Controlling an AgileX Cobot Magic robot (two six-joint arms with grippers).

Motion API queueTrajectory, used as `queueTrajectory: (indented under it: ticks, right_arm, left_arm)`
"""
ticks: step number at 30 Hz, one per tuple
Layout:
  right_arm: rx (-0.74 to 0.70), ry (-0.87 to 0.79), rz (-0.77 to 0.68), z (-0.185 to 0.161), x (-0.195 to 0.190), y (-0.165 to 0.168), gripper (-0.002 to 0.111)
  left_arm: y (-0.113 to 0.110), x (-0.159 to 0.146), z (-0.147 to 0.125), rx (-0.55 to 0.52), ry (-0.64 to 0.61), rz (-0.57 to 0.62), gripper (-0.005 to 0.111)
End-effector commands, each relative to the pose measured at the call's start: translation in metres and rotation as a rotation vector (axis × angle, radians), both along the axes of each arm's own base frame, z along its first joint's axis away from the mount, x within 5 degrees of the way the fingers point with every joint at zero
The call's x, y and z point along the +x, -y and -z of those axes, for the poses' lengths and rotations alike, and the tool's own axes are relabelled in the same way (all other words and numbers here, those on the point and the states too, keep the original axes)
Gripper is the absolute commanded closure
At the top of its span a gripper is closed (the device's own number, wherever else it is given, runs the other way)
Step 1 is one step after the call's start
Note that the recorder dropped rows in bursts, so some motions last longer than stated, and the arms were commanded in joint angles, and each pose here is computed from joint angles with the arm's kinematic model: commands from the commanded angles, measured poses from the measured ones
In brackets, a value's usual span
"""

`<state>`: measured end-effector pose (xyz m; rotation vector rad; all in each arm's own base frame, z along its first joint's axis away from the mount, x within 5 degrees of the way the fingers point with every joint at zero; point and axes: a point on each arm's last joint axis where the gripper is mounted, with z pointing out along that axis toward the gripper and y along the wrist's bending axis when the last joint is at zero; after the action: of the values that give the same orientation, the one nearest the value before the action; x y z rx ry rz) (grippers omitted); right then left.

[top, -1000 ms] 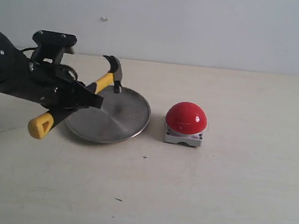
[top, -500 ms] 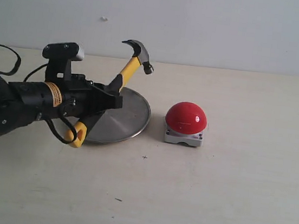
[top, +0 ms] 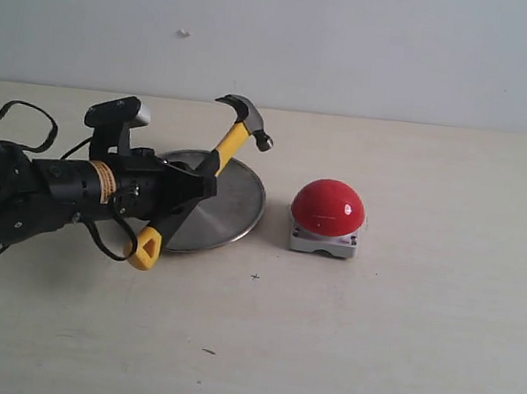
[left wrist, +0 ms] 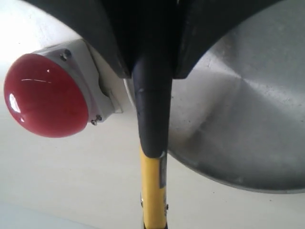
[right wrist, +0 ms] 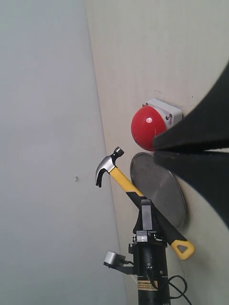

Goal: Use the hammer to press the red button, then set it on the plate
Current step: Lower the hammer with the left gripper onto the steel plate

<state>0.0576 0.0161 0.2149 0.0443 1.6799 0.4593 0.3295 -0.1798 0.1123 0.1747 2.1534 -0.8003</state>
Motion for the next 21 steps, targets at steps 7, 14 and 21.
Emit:
queueTrajectory:
  ticks: [7, 14, 21]
  right_arm:
    - [-0.004, 0.001, -0.001, 0.001, 0.0, 0.0, 0.108]
    - [-0.004, 0.001, -0.001, 0.001, 0.0, 0.0, 0.108]
    - [-0.004, 0.001, -0.001, 0.001, 0.0, 0.0, 0.108]
  left_arm:
    - [-0.002, 0.008, -0.013, -0.066, 0.071, -0.01, 0.107]
    - [0.0, 0.009, -0.004, -0.096, 0.065, -0.018, 0.107]
    - [0.001, 0.01, 0.008, -0.135, 0.062, -0.03, 0.107]
